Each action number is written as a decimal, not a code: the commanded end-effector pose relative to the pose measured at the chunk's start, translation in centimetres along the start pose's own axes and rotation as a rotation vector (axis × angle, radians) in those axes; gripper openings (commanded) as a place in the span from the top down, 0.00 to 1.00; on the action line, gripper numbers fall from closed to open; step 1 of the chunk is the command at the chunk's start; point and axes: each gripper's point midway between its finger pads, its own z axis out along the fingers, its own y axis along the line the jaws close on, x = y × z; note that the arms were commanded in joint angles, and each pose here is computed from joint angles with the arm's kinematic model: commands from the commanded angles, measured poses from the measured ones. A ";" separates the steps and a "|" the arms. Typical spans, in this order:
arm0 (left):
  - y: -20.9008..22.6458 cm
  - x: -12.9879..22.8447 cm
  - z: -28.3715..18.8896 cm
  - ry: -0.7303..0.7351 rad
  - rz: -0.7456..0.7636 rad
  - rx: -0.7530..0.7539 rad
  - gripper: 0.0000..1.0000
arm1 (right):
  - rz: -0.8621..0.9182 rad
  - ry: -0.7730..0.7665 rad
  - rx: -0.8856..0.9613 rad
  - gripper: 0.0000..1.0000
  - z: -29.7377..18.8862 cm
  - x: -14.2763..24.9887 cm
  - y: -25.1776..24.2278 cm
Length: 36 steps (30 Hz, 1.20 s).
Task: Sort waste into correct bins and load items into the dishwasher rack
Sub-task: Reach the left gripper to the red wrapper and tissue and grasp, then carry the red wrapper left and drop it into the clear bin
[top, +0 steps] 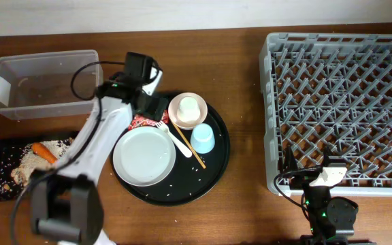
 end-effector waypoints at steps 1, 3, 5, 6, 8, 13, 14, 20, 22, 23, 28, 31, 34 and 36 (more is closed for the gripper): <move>0.8 1.4 3.9 0.105 0.138 -0.074 0.02 | 0.001 0.002 0.009 0.01 0.0 0.2 -0.2; 0.6 1.9 4.7 0.126 0.143 -0.069 0.11 | 0.001 0.002 0.009 0.01 0.0 0.2 -0.2; 0.4 2.1 5.5 0.138 0.146 -0.063 0.25 | 0.001 0.002 0.009 0.01 0.0 0.2 -0.2; 0.2 2.2 5.8 0.142 0.147 -0.058 0.26 | 0.001 0.002 0.009 0.01 0.0 0.2 -0.2; -0.2 2.7 6.5 0.161 0.152 -0.040 0.26 | 0.001 0.002 0.010 0.01 0.0 0.2 -0.2; -1.1 2.9 6.7 0.157 0.150 0.007 0.31 | 0.001 0.002 0.010 0.01 0.0 0.2 -0.2; -1.2 3.0 6.8 0.157 0.150 0.006 0.32 | 0.001 0.002 0.009 0.01 0.0 0.2 -0.2; -1.8 3.9 7.1 0.175 0.153 0.035 0.57 | 0.001 0.002 0.009 0.01 0.0 0.2 -0.2; -1.8 3.9 7.1 0.175 0.153 0.035 0.57 | 0.001 0.002 0.009 0.01 0.0 0.2 -0.2; -1.8 3.9 7.1 0.175 0.153 0.035 0.58 | 0.001 0.002 0.009 0.01 0.0 0.2 -0.2; -1.8 4.1 7.1 0.182 0.154 0.037 0.77 | 0.001 0.002 0.009 0.01 0.0 0.2 -0.2; -1.7 3.9 7.1 0.178 0.154 0.028 1.00 | 0.001 0.002 0.009 0.01 0.0 0.2 -0.2; -1.5 3.3 6.7 0.162 0.149 0.028 1.00 | 0.001 0.002 0.009 0.01 0.0 0.2 -0.2; -1.4 2.5 5.5 0.131 0.119 0.029 1.00 | 0.001 0.002 0.009 0.01 0.0 0.2 -0.2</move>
